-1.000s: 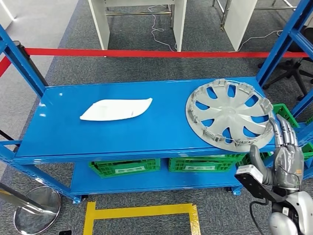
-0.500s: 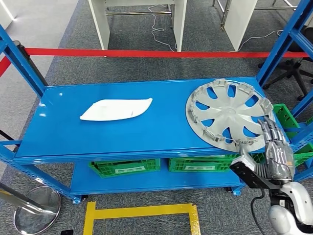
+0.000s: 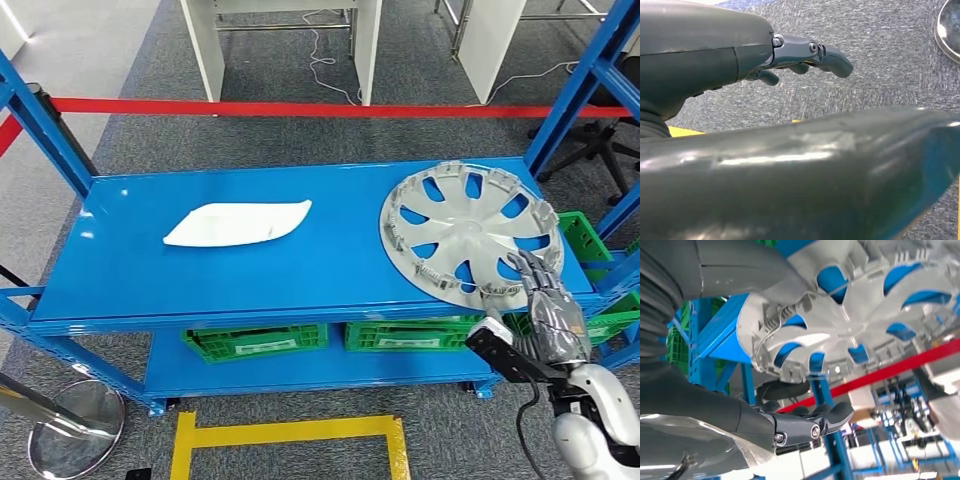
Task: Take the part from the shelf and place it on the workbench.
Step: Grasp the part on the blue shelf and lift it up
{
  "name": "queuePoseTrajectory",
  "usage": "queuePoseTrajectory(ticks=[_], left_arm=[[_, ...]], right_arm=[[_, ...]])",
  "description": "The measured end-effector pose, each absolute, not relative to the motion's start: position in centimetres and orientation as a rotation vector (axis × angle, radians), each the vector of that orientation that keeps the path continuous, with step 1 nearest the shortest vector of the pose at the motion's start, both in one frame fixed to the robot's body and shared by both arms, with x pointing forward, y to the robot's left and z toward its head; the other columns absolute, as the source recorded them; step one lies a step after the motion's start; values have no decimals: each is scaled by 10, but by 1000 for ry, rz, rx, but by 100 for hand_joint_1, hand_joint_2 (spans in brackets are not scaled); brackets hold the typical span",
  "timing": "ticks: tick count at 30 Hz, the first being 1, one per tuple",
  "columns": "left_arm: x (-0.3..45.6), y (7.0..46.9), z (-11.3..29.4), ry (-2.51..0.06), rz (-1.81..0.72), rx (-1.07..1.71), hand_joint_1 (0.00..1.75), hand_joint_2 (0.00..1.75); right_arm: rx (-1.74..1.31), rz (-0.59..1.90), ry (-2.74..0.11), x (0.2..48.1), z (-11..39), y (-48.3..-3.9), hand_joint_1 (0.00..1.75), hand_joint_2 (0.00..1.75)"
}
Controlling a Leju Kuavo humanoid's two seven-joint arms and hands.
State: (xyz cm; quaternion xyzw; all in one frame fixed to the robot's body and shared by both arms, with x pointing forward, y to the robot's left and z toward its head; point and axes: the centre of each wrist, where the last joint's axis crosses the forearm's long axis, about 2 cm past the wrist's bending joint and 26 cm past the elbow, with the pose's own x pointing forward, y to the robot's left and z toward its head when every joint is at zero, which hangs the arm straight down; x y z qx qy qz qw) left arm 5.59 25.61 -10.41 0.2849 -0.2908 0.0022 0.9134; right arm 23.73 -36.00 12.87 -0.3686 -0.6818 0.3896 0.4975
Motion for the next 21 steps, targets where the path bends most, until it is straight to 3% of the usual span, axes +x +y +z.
queuePoseTrajectory(ticks=[21], left_arm=[[61,252,-103,-600,-26,571,0,0]], right_arm=[[-663,1093,-1666,269,125,-347,0,175]])
